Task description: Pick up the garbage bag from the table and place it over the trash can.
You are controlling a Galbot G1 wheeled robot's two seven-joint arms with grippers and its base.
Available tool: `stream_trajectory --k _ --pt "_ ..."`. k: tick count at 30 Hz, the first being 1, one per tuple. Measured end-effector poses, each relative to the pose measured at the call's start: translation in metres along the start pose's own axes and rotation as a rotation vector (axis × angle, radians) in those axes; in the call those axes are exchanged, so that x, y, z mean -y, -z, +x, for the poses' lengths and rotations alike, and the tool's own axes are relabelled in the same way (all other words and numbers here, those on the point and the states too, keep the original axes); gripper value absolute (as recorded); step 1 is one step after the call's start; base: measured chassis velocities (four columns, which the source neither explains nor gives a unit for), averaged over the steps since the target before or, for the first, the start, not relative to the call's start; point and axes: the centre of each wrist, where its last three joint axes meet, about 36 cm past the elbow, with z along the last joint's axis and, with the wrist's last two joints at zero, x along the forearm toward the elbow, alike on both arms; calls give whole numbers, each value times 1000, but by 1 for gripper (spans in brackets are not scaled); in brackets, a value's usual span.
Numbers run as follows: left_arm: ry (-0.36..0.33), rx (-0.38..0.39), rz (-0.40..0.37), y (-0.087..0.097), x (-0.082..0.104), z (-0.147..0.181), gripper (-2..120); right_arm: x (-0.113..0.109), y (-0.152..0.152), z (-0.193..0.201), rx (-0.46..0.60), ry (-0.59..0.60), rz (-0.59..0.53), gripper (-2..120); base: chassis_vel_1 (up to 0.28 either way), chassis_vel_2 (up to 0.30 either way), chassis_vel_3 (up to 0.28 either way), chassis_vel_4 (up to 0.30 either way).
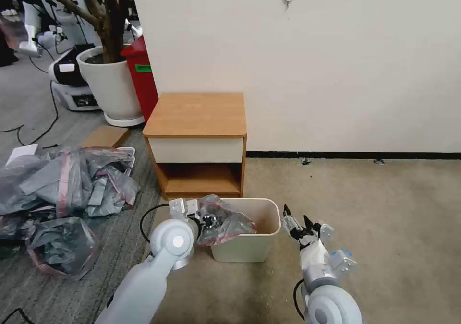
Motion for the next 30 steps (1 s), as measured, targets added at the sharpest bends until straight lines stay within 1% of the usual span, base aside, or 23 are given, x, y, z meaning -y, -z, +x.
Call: stream_trajectory --k 1,3,4,8,9,10,11,15,17,18,20,21,23,24,25,28,29,30 --pt "0 -1 -1 0 0 0 41 0 0 0 0 -1 0 78 0 0 0 0" --pt "1 -2 -1 0 0 -1 30 0 -1 0 0 -2 1 77 0 0 0 0" --pt "1 -2 -1 0 0 -1 30 0 -1 0 0 -2 1 77 0 0 0 0" --pt "5 -3 0 0 -1 -1 12 -2 0 1 5 2 1 77 0 0 0 0" --pt "5 -3 0 0 -1 -1 12 -2 0 1 5 2 1 77 0 0 0 0" --pt "8 -3 0 0 -2 -1 7 -3 1 2 9 6 3 77 0 0 0 0" --pt "10 -2 0 0 -2 -1 5 -4 2 3 14 12 5 77 0 0 0 0" --pt "14 2 2 2 -5 -1 4 -5 6 6 40 40 32 77 0 0 0 0" --pt "11 12 0 2 -8 1 4 -6 11 9 72 73 73 78 0 0 0 0" --pt "11 12 0 2 -8 1 4 -6 11 9 72 73 73 78 0 0 0 0" --pt "8 33 -16 1 -12 4 4 -6 20 15 105 127 127 82 0 0 0 0" --pt "8 33 -16 1 -12 4 4 -6 20 15 105 127 127 82 0 0 0 0" --pt "8 67 -39 -1 -17 6 4 -2 31 22 137 240 216 90 0 0 0 0" --pt "6 86 -54 -2 -19 8 4 2 39 25 150 350 287 93 0 0 0 0" --pt "6 86 -54 -2 -19 8 4 2 39 25 150 350 287 93 0 0 0 0" --pt "-12 126 -78 -4 -24 15 4 5 56 28 127 587 437 96 0 0 0 0" --pt "-12 126 -78 -4 -24 15 4 5 56 28 127 587 437 96 0 0 0 0" --pt "-17 136 -82 -5 -25 17 4 3 60 27 107 648 473 96 0 0 0 0"
